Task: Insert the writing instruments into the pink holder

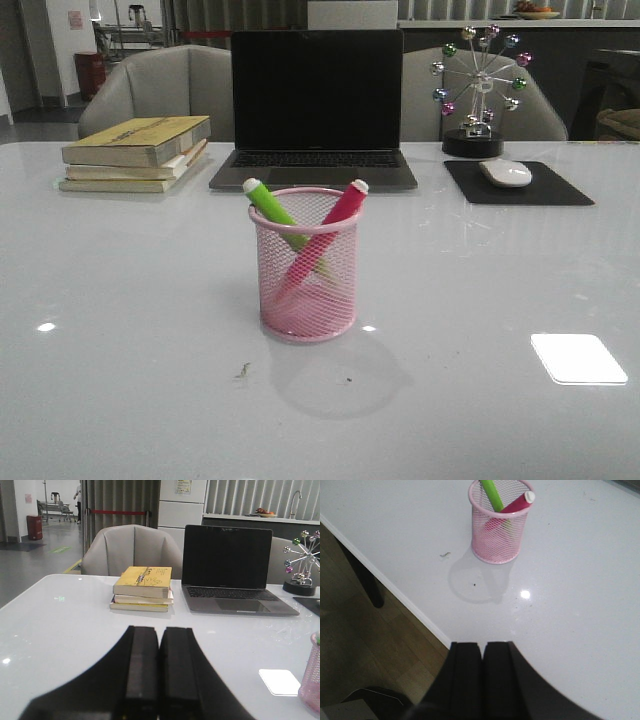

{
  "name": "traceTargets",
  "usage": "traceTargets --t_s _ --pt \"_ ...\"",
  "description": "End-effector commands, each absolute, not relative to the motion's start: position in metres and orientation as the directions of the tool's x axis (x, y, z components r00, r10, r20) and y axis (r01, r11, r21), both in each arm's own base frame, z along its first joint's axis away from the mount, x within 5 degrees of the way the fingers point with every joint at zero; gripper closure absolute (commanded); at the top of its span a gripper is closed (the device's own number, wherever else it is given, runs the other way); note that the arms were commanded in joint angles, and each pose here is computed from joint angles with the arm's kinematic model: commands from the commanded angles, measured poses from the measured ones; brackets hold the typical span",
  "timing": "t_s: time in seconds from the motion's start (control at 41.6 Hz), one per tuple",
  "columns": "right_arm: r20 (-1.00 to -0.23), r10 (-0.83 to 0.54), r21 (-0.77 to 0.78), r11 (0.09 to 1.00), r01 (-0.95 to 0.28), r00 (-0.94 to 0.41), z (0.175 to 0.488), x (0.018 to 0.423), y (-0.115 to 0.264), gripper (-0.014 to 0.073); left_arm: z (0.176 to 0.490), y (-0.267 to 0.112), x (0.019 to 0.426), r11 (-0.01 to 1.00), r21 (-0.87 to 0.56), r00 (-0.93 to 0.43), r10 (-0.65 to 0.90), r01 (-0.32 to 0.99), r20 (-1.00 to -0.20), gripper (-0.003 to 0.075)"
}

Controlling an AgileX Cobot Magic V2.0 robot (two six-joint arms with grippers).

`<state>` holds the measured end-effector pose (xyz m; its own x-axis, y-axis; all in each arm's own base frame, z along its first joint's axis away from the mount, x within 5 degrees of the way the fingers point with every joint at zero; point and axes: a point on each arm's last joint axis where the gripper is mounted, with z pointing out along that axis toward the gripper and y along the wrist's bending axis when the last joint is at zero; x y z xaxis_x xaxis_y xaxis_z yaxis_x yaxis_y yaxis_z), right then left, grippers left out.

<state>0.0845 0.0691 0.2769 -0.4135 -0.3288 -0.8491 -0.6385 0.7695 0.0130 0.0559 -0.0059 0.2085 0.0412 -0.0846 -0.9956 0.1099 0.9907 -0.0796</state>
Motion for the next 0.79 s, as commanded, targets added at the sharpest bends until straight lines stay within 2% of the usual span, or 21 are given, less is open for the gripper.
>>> traceTargets --t_s 0.0,0.384,0.768 --pt "-0.897 -0.281 0.0 0.772 -0.636 -0.341 0.2917 0.0879 0.0707 0.0567 0.2166 -0.0061 0.0533 0.988 -0.093 0.152 -0.112 0.126 -0.982 0.0629" --pt "-0.897 -0.281 0.0 0.772 -0.636 -0.341 0.2917 0.0879 0.0707 0.0567 0.224 -0.006 0.0517 0.983 -0.117 0.229 -0.147 0.141 -0.962 0.0629" --pt "-0.897 -0.281 0.0 0.772 -0.636 -0.341 0.2917 0.0879 0.0707 0.0567 0.2238 -0.0063 0.0518 0.982 -0.122 0.225 -0.153 0.147 -0.962 0.0629"
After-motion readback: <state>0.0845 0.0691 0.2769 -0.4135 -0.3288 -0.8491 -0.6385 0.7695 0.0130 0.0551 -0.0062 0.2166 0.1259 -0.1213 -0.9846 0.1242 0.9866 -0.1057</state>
